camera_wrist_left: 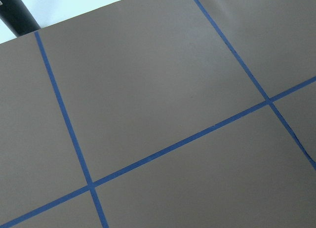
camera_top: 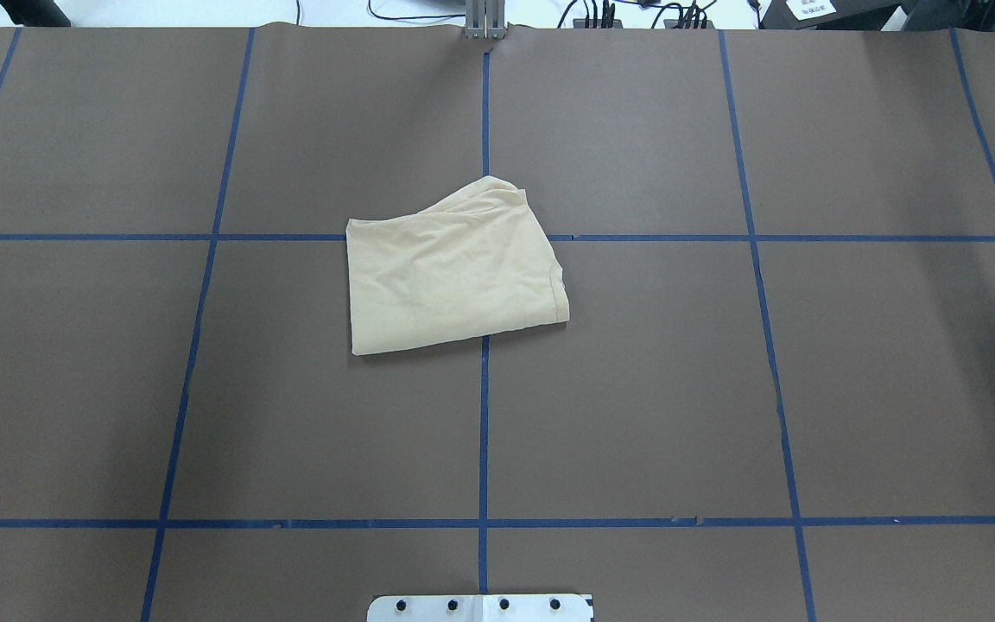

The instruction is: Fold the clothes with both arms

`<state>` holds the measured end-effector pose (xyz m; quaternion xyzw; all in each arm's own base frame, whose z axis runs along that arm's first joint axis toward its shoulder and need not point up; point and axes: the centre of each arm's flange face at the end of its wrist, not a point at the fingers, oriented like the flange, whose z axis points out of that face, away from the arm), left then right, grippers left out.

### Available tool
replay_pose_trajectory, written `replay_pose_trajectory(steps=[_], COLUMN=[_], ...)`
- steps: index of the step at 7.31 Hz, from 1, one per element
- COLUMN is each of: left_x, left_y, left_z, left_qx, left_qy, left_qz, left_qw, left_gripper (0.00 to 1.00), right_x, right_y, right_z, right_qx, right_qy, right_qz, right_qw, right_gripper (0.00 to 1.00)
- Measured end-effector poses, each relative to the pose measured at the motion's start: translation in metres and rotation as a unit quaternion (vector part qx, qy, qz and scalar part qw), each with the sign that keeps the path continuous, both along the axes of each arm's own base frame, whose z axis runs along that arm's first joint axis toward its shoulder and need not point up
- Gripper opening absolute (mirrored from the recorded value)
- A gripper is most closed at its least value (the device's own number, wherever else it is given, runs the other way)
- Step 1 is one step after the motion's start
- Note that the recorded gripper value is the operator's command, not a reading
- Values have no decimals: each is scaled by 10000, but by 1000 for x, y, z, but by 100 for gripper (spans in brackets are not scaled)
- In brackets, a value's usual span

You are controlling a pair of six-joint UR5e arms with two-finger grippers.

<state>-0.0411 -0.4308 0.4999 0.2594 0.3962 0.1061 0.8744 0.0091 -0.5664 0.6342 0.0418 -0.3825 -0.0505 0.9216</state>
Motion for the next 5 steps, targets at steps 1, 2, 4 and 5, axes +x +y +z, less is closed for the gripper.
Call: replay_pose_trajectory(steps=[1, 2, 4, 5], left_x=[1, 2, 4, 5], left_y=[1, 0, -1, -2], left_z=[-8, -12, -20, -18], left_qx=[-53, -67, -24, -39], left_qy=[-21, -34, -25, -30], left_qz=[-8, 2, 26, 36], left_qw=[10000, 10000, 10000, 10000], left_gripper=[100, 100, 99, 99], right_x=[2, 3, 3, 4], right_y=[12, 19, 25, 29], right_z=[3, 3, 0, 2], right_qx=[13, 47, 70, 48], right_qy=[14, 20, -2, -5], right_qz=[-6, -7, 16, 29], right_qw=[10000, 10000, 10000, 10000], right_gripper=[100, 100, 100, 100])
